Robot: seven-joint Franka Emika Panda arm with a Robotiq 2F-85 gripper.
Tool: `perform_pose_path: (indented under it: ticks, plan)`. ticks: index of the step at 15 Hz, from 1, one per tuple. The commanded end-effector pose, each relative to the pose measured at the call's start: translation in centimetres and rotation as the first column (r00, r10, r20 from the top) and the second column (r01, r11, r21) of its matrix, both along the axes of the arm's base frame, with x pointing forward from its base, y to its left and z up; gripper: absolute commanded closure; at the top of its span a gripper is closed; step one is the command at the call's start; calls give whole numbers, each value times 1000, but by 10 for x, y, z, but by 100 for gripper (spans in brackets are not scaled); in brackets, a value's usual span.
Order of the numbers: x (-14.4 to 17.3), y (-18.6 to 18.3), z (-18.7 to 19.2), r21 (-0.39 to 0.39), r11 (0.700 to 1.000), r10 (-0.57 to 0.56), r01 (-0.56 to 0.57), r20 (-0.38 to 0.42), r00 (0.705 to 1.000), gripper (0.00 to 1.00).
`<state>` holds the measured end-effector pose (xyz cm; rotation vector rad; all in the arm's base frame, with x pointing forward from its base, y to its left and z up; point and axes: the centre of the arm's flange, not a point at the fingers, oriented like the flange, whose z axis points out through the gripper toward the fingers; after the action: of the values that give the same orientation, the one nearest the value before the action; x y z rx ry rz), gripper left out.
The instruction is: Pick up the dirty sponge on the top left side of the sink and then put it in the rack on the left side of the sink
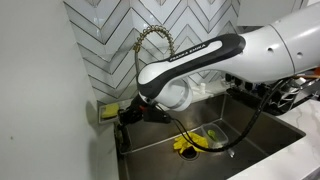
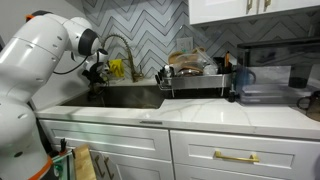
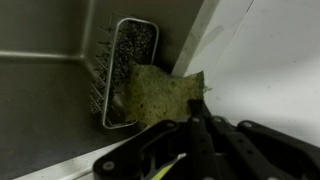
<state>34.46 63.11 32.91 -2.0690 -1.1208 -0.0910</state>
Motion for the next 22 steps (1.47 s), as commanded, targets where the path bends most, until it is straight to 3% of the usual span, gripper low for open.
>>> perform_pose_path:
  ticks: [1, 11, 17, 22]
  plan:
    - [-3, -1, -6, -18, 1000, 2, -3, -57, 998, 100]
    - [4, -7, -15, -155, 988, -29, 11, -115, 993, 100]
    - [24, 4, -6, -104, 994, -49, 45, -28, 998, 100]
    - [25, 10, -10, -147, 988, -44, 36, -52, 998, 100]
